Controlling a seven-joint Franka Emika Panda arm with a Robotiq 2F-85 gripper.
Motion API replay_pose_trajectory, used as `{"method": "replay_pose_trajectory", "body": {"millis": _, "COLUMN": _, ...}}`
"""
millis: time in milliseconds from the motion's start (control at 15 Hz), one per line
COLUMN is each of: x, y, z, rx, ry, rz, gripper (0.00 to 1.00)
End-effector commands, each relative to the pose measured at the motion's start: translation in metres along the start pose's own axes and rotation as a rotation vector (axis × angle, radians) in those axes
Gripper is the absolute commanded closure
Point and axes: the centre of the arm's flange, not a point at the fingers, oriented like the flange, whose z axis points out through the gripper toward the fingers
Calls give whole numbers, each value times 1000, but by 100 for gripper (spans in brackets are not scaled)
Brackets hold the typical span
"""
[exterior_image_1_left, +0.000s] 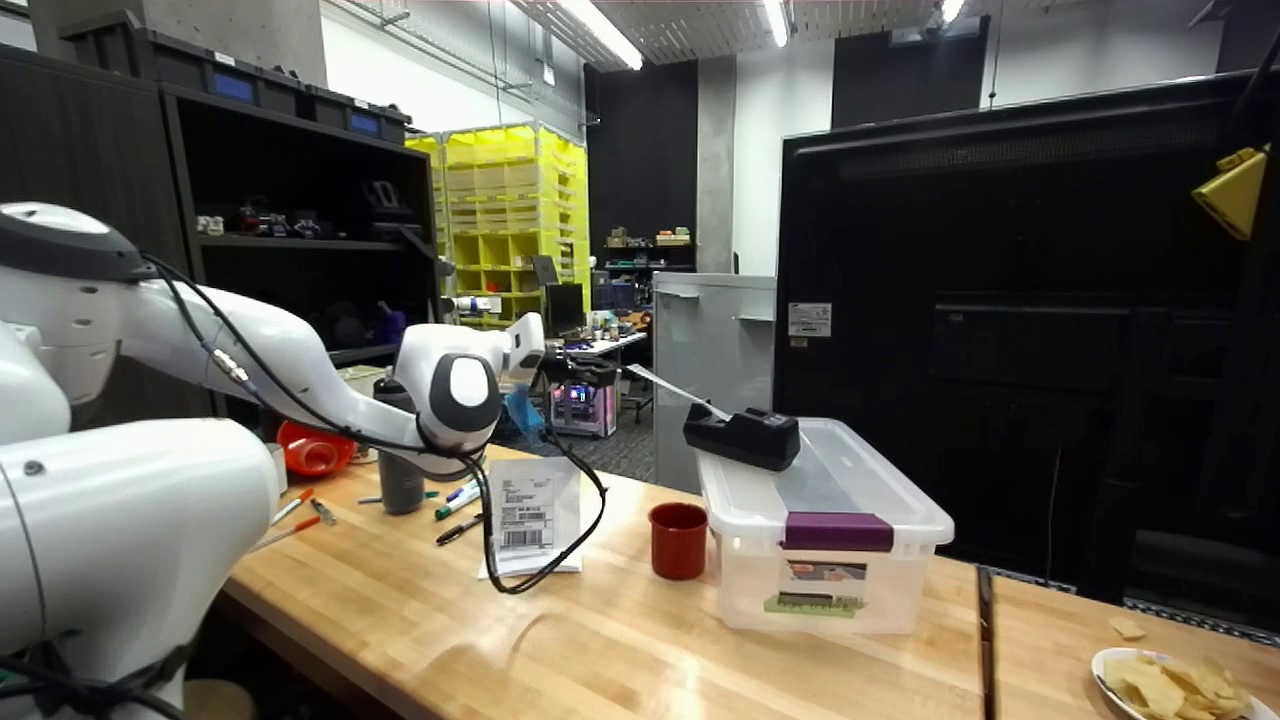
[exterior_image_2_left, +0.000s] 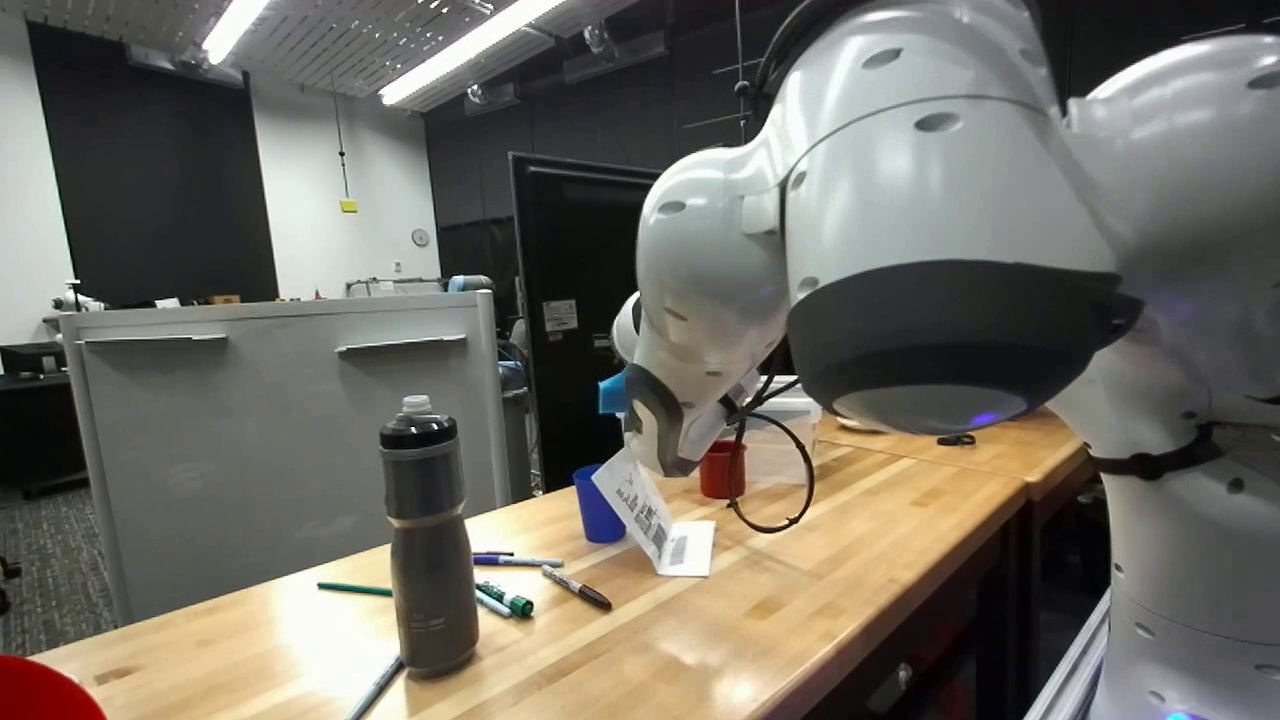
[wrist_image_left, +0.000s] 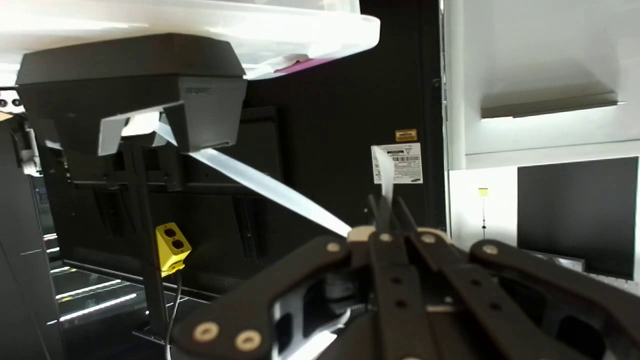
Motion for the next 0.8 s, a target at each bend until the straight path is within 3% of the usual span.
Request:
{"method": "replay_pose_trajectory", "body": {"millis": 0, "x": 16, "y": 14, "z": -29, "rx": 49, "ry": -7, "rz": 31, "gripper": 100}}
{"method": "replay_pose_trajectory", "body": {"millis": 733, "x": 28, "y": 0, "z": -49, "rx": 82, "ry": -1, "rz": 49, "gripper": 100}}
